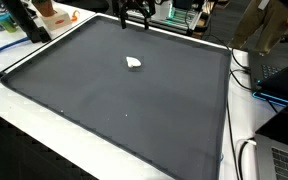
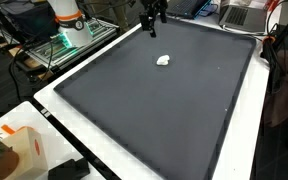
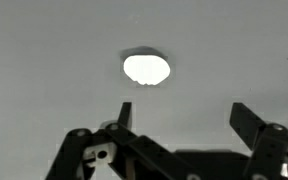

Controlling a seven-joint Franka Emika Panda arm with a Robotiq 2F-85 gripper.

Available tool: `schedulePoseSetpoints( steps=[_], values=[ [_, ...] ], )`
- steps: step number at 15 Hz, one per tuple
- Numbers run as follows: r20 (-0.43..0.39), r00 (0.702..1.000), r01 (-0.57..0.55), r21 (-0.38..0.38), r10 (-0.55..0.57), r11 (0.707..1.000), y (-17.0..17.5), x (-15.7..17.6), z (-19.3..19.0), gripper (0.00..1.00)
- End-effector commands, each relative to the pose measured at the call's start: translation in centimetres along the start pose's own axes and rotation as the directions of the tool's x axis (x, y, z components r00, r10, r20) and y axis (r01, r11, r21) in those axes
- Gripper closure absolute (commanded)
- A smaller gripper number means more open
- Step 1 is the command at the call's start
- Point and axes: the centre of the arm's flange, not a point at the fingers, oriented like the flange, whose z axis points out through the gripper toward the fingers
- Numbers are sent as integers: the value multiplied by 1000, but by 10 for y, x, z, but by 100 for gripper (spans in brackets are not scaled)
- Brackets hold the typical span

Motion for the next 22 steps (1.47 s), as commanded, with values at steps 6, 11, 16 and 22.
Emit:
schedulePoseSetpoints(
  steps=[6, 11, 16, 22],
  values=[
    [-42, 980, -189, 99, 194, 977, 15, -48, -32, 0],
    [-47, 983, -170, 127, 177, 977, 1, -89, -56, 0],
    [-55, 986, -148, 131, 157, 980, -1, -76, -54, 0],
    [-150, 982, -131, -127, 111, 983, -48, -94, -89, 0]
  ],
)
